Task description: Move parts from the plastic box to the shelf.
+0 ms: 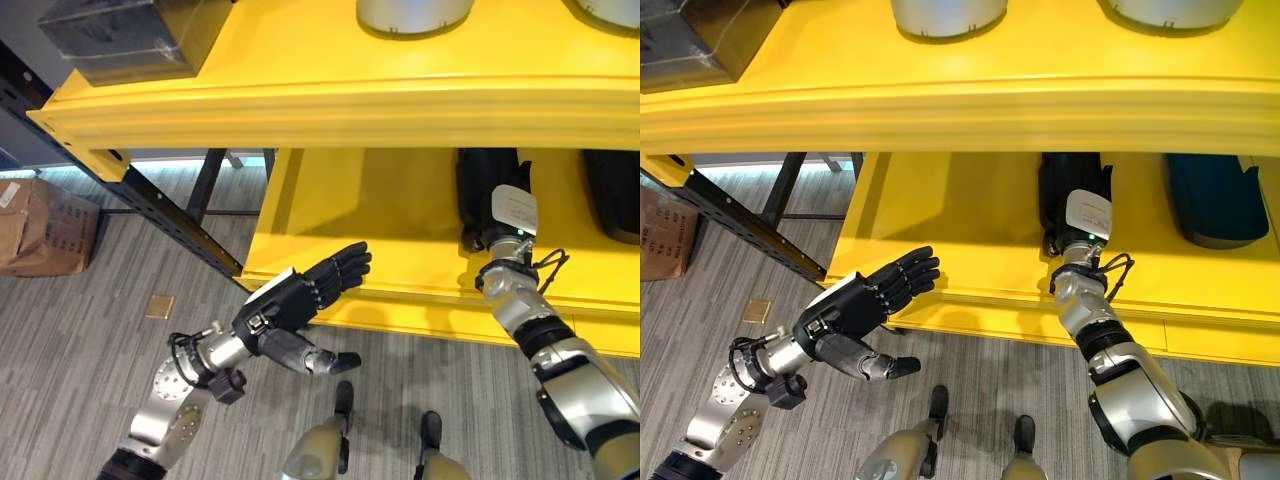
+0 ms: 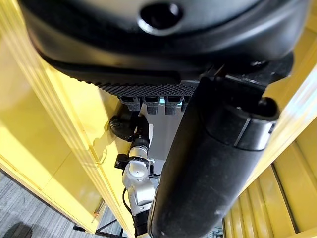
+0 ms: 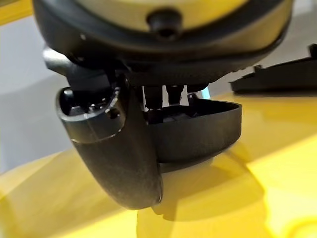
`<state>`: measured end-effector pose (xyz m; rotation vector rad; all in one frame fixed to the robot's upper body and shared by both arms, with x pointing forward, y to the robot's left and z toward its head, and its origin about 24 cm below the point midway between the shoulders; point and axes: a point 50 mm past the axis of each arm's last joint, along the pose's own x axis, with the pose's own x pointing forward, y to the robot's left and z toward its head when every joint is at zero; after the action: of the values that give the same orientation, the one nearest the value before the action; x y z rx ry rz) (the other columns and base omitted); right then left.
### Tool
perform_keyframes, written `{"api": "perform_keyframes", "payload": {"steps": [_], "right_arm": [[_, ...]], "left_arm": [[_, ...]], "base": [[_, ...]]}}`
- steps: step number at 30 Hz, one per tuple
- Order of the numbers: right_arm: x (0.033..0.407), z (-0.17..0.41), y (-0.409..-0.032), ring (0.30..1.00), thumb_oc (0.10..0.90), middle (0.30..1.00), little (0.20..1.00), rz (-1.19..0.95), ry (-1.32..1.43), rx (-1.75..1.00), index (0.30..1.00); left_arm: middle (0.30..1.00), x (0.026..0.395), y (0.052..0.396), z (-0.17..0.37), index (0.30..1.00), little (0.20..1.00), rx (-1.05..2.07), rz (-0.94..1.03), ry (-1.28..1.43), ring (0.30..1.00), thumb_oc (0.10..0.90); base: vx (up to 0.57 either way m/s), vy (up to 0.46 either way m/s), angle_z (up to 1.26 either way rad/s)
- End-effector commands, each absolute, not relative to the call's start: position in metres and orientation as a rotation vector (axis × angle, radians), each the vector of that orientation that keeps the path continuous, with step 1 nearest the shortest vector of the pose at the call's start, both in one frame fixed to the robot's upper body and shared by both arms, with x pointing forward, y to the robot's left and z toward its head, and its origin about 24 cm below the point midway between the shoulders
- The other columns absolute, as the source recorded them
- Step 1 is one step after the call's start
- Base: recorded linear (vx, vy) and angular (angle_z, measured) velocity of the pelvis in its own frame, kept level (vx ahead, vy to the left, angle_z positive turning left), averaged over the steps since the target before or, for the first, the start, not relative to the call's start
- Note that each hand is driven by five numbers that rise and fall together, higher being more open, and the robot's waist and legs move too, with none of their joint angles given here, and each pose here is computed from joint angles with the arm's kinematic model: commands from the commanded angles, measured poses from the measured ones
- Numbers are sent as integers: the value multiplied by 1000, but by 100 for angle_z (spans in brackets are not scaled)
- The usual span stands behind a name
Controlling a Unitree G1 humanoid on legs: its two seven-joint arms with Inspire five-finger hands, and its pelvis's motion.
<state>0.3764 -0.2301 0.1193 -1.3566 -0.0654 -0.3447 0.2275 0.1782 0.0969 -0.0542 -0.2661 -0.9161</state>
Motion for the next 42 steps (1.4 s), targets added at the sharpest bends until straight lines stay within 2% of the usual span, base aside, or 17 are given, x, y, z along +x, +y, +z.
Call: {"api": "perform_keyframes", "payload": {"steps": [1, 16, 26, 34, 42], "right_arm": [[380, 147, -197, 1000, 900, 1000, 1000, -269, -284, -1477, 1000], [356, 137, -183, 1000, 900, 1000, 1000, -189, -325, -1425, 1000], [347, 138, -193, 1000, 900, 1000, 1000, -300, -386, -1473, 1000], [341, 156, -203, 1000, 900, 1000, 1000, -412, -520, -1550, 1000], [313, 171, -189, 1000, 900, 1000, 1000, -419, -806, -1346, 1000]], "left_arm": [[1000, 223, 173, 144, 1000, 1000, -39, -976, -535, 1000, 900], [1000, 217, 176, 143, 1000, 1000, -26, -938, -540, 1000, 900], [1000, 215, 177, 143, 1000, 1000, -28, -927, -541, 1000, 900], [1000, 214, 179, 146, 1000, 1000, -36, -913, -546, 1000, 900], [1000, 209, 180, 145, 1000, 1000, -44, -872, -554, 1000, 900]], "base": [[0, 0, 0], [0, 0, 0], [0, 0, 0], [-17, 17, -5], [-7, 25, -3]]}}
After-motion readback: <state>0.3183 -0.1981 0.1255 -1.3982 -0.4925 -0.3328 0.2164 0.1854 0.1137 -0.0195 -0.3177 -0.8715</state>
